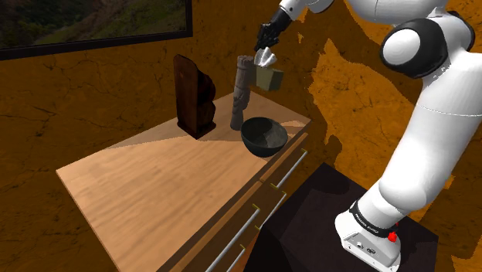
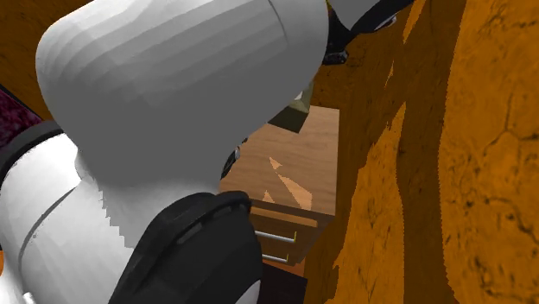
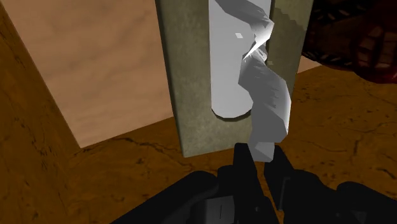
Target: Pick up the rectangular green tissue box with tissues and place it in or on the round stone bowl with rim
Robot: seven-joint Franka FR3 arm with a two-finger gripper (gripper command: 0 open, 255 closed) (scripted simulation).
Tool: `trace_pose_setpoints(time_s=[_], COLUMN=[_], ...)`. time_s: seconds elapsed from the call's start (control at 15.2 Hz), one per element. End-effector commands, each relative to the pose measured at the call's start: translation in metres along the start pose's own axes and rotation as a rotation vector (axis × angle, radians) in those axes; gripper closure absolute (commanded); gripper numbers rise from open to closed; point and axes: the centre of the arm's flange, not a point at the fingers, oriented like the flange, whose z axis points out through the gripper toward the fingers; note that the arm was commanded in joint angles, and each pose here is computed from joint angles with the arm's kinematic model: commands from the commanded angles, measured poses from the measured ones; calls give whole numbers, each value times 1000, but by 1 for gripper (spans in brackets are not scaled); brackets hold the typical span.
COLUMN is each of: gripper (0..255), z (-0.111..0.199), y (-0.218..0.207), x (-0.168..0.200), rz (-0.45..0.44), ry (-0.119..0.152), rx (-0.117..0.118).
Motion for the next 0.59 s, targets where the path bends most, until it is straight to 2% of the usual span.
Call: trace_pose_setpoints(time_s=[0.0,0.53], gripper=[255,255], z=[-22,-21], y=[-5,-78], x=[-21,-98], rz=[17,17], ry=[41,41], rx=[-16,-16])
